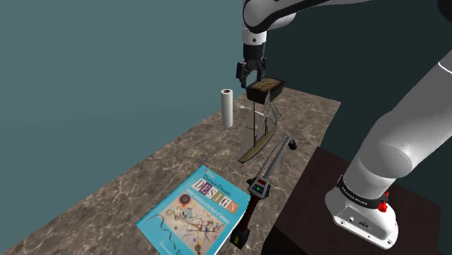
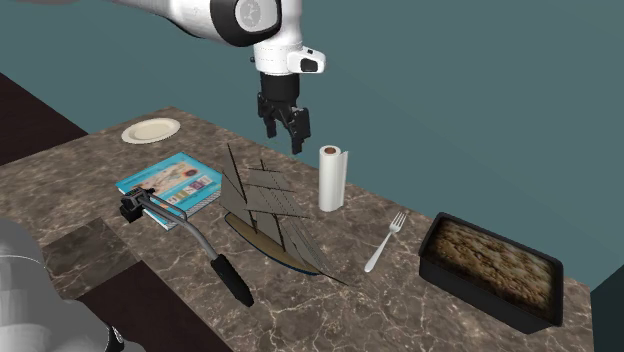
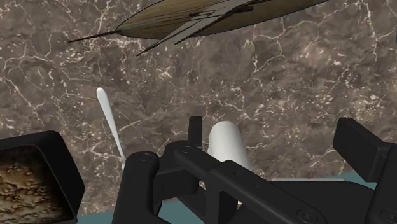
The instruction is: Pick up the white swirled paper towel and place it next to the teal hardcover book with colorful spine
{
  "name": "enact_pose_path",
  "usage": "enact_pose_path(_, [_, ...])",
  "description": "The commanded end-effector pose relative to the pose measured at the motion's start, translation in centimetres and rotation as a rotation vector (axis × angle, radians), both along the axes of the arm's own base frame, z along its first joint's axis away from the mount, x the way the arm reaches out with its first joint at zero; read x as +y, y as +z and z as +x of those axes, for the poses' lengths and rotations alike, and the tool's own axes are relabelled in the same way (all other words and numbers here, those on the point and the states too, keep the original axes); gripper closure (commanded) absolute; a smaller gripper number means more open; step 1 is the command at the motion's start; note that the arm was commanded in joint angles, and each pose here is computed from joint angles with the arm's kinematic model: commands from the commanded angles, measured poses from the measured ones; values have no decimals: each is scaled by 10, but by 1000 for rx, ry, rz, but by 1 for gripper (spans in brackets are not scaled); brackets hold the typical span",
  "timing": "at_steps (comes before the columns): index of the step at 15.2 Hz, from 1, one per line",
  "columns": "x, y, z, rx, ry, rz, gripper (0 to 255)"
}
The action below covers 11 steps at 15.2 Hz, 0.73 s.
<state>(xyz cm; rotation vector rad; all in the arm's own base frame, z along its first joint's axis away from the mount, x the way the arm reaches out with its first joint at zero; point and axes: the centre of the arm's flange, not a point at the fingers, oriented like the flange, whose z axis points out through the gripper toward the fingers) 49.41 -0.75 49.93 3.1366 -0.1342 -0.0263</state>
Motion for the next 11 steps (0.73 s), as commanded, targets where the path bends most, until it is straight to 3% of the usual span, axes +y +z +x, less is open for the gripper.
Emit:
enact_pose_path(1, [-4, -12, 26, 2, -11, 8, 0])
enact_pose_path(11, [-18, -64, 149, 13, -66, 48, 0])
